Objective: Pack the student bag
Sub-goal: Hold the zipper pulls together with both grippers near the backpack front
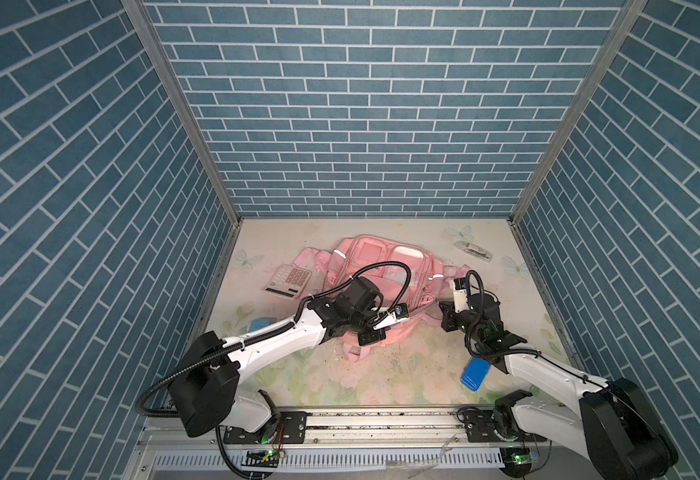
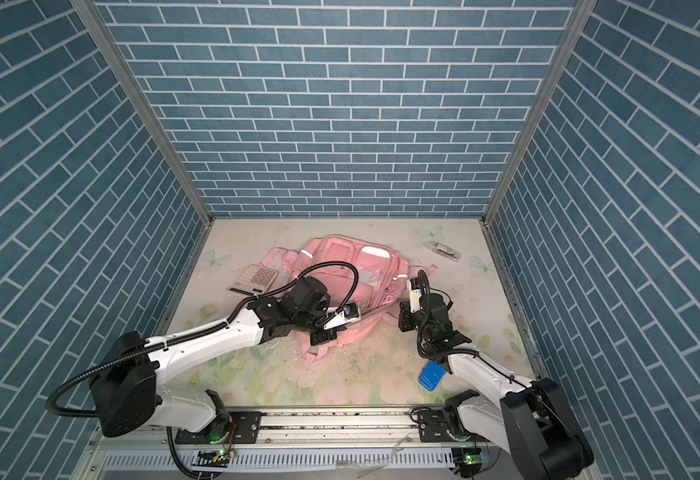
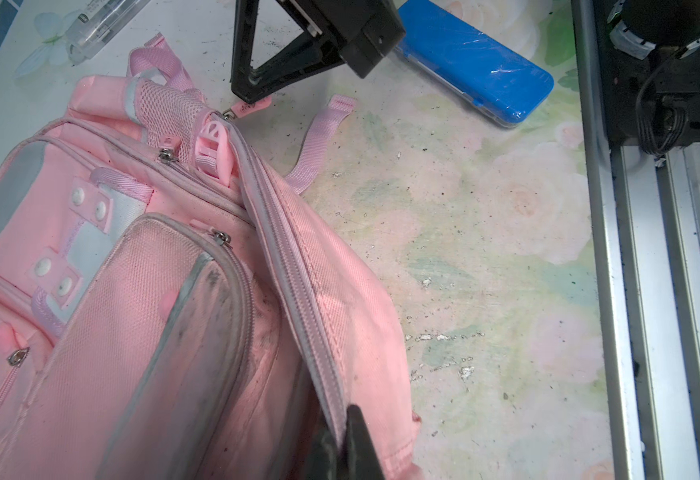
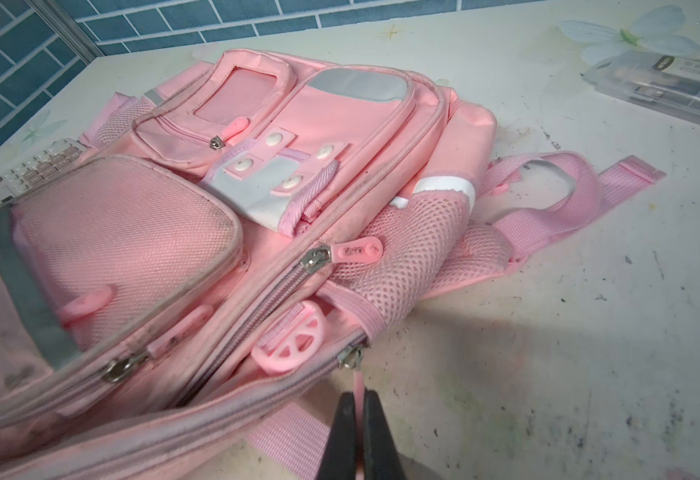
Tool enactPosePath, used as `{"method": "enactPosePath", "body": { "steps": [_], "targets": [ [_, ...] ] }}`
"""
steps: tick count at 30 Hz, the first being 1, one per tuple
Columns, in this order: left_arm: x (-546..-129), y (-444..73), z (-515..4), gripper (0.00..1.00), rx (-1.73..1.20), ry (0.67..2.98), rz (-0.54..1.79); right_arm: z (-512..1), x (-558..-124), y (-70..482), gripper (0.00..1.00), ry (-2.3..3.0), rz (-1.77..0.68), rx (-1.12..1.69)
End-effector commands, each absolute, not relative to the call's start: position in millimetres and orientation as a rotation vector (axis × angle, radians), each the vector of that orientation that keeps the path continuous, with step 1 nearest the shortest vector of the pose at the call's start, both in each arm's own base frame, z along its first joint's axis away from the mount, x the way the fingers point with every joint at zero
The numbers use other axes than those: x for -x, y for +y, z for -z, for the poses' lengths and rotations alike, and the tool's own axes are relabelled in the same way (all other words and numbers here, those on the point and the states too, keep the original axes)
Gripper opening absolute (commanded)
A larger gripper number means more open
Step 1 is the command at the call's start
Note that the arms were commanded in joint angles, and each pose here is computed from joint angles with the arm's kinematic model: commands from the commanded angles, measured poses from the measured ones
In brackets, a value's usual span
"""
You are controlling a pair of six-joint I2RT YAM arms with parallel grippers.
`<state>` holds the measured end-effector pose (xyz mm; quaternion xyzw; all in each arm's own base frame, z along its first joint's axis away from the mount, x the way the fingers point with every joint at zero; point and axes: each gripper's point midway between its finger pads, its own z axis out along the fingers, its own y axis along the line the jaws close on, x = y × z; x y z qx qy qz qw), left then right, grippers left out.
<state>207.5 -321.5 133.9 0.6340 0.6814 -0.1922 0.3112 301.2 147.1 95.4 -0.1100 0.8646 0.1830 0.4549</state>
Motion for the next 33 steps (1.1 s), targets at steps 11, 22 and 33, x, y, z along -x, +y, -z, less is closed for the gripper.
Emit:
{"method": "enactPosePath", "body": {
  "steps": [11,22,33],
  "targets": [
    [-197.7,-342.0,-162.9,0.0,-1.55,1.749,0.607,-119.0,-325.2,147.6,0.0,2.066,-0.414,0.286],
    [-200.6,-371.8,-184.0,0.0,-1.227,1.891,0.584,-179.1,-302.8,141.5,0.5,1.92,-0.421,0.336],
    [-219.6,-366.3,-206.2,0.56,-1.112,1.948,0.462,-219.0,-299.8,110.5,0.64,1.879,-0.287,0.211]
  ]
}}
